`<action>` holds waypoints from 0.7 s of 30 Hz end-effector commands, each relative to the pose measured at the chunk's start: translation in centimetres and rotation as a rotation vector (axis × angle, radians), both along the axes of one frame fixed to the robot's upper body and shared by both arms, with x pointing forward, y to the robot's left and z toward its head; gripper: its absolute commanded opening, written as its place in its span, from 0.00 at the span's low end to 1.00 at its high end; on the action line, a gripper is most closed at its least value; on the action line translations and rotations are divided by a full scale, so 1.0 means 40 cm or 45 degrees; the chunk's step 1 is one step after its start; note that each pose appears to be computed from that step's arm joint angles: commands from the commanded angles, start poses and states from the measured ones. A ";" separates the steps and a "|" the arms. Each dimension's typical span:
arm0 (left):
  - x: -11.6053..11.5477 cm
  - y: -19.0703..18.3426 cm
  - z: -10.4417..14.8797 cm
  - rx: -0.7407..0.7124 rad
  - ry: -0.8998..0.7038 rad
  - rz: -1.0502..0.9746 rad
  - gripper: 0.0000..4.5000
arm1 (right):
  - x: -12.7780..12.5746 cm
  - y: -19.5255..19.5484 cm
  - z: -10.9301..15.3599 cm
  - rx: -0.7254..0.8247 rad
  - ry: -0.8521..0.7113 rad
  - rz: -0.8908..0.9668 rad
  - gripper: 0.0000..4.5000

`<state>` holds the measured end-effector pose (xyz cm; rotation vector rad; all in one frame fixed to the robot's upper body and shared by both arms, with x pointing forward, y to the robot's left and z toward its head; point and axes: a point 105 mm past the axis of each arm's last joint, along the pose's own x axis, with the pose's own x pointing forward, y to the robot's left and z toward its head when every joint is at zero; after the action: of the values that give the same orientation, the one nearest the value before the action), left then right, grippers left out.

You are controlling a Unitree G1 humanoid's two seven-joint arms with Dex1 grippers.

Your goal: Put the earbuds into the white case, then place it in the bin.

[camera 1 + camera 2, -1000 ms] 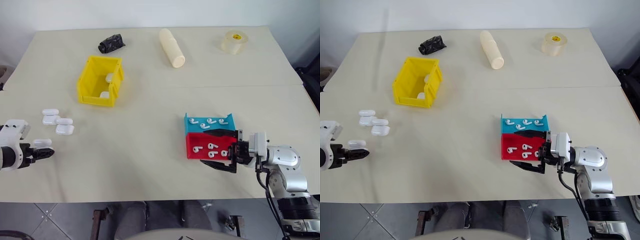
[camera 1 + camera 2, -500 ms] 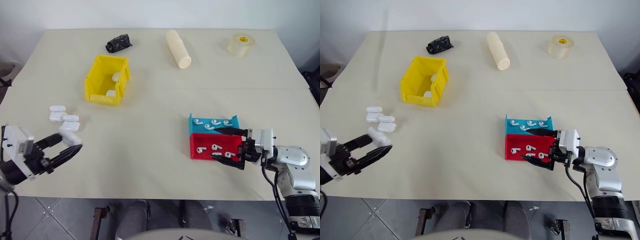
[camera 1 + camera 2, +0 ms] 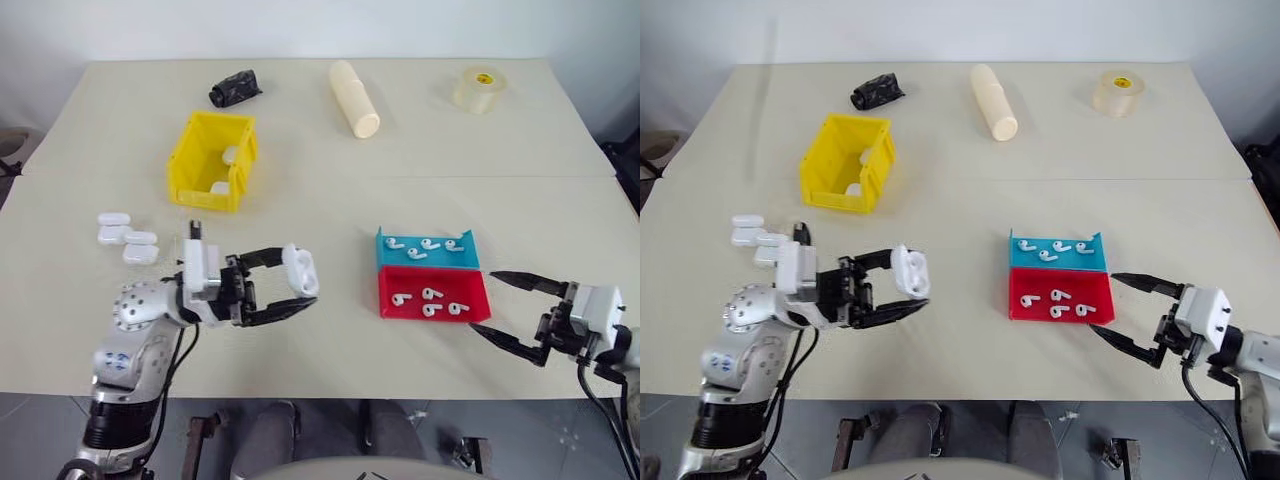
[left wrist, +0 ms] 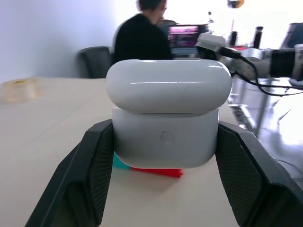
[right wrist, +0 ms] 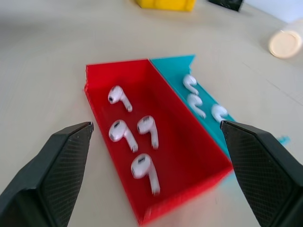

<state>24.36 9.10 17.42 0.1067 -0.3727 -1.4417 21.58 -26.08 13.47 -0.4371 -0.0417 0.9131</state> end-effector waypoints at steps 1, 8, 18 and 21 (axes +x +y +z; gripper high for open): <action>-0.006 -0.024 -0.006 -0.013 -0.057 -0.076 0.62 | -0.027 -0.009 0.049 -0.036 -0.080 -0.041 1.00; 0.005 -0.095 -0.030 -0.063 -0.080 -0.210 0.62 | -0.127 -0.043 0.066 -0.091 -0.016 -0.173 1.00; -0.009 -0.136 -0.037 -0.123 -0.101 -0.206 0.62 | -0.090 0.016 0.099 -0.089 0.063 -0.106 1.00; -0.006 -0.133 -0.042 -0.103 -0.097 -0.195 0.62 | -0.029 0.058 0.120 -0.152 0.213 -0.093 1.00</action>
<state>24.34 3.79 15.15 0.0437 -0.4800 -1.5791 19.79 -24.92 17.90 -0.4891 0.1287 0.8643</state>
